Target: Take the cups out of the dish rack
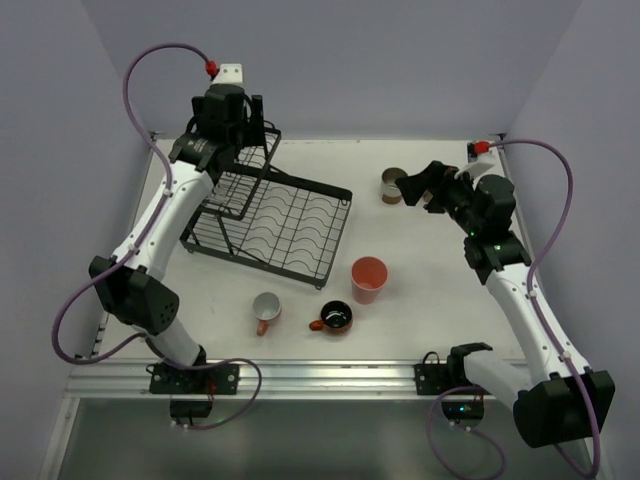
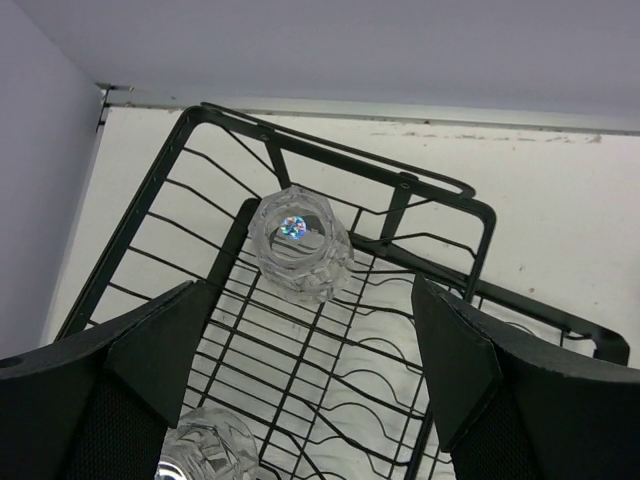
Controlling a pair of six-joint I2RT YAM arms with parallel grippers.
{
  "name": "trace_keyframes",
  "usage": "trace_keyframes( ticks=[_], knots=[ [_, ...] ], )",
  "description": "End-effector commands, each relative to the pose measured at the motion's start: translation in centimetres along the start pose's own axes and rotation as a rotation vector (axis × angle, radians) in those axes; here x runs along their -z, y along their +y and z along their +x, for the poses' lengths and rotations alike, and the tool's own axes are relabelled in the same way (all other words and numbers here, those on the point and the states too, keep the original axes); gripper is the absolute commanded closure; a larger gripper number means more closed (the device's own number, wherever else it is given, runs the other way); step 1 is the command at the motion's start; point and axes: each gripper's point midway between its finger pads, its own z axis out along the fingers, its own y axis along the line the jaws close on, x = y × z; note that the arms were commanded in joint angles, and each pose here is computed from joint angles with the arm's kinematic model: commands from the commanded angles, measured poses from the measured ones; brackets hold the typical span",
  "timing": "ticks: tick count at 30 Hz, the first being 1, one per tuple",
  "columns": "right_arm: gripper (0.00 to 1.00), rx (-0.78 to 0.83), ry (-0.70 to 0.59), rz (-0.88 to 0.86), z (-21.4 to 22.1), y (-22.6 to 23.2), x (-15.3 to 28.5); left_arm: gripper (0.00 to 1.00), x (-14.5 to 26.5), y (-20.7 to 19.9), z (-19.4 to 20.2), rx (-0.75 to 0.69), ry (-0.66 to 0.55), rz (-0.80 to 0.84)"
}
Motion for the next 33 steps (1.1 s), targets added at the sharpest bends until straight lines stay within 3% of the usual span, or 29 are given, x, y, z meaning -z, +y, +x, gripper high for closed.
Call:
trace_keyframes(
  ticks=[1, 18, 25, 33],
  knots=[
    [0.07, 0.003, -0.039, -0.075, -0.9, 1.6, 0.1, 0.09, -0.6, 0.8, -1.6, 0.029, -0.025, -0.012],
    [0.08, 0.003, -0.030, -0.118, -0.4, 2.5, 0.5, 0.05, -5.8, 1.5, 1.5, 0.006, 0.076, -0.024],
    [0.09, 0.017, -0.030, -0.126, -0.4, 2.9, 0.5, 0.14, -7.6, 1.3, 1.5, -0.005, 0.081, -0.020],
    [0.09, 0.013, -0.029, -0.131, -0.4, 3.0, 0.7, 0.36, -8.1, 1.3, 2.0, -0.003, 0.093, -0.019]
  ],
)
